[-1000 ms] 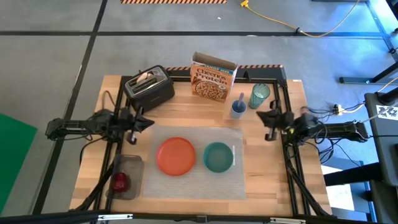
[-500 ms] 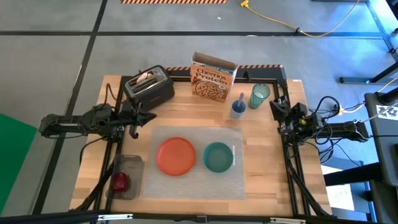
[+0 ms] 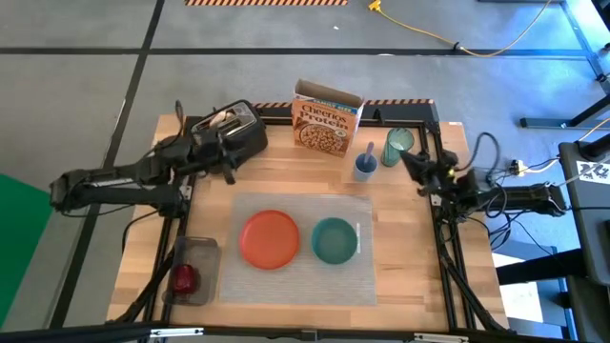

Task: Arrange a breakfast setting
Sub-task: Pour the cereal from the cereal box into a green bowl

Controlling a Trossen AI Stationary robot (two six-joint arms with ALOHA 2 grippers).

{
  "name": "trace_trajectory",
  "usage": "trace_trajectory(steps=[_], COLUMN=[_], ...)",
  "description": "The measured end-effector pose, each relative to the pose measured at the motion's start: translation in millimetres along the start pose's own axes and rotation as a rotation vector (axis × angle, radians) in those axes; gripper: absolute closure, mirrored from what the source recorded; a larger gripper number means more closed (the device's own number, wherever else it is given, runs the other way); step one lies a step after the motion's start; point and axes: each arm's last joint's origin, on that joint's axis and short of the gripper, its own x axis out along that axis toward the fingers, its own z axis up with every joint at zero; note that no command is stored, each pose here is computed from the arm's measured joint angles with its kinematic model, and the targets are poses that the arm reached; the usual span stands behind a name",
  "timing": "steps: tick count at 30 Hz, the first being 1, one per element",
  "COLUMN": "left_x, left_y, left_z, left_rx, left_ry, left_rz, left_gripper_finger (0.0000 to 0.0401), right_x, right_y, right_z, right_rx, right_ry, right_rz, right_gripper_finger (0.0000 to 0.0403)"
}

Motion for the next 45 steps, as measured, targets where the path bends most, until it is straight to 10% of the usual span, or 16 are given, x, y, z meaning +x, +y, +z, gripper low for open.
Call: trace_trajectory(steps=[14, 30, 45], left_x=[101.4, 158.9, 154.3], left_y=[29.6, 58.2, 104.1], left_z=[57.9, 76.2, 96.8], left_rx=[-0.003, 0.176, 0.491], left_ry=[0.051, 0.457, 0.367], left_rz=[0.058, 0.091, 0.054], left_gripper_finger=[0.0187, 0.0185, 0.0082], right_x=[68.9, 107.4, 127.0], right_y=[15.2, -21.2, -34.0], right_z=[20.4, 63.5, 67.8], right_rx=[-0.408, -0.383, -0.392], right_ry=[0.192, 0.453, 0.455], right_rz=[-0.355, -0.246, -0.256], right_gripper_finger=[0.0139, 0.0138, 0.0139])
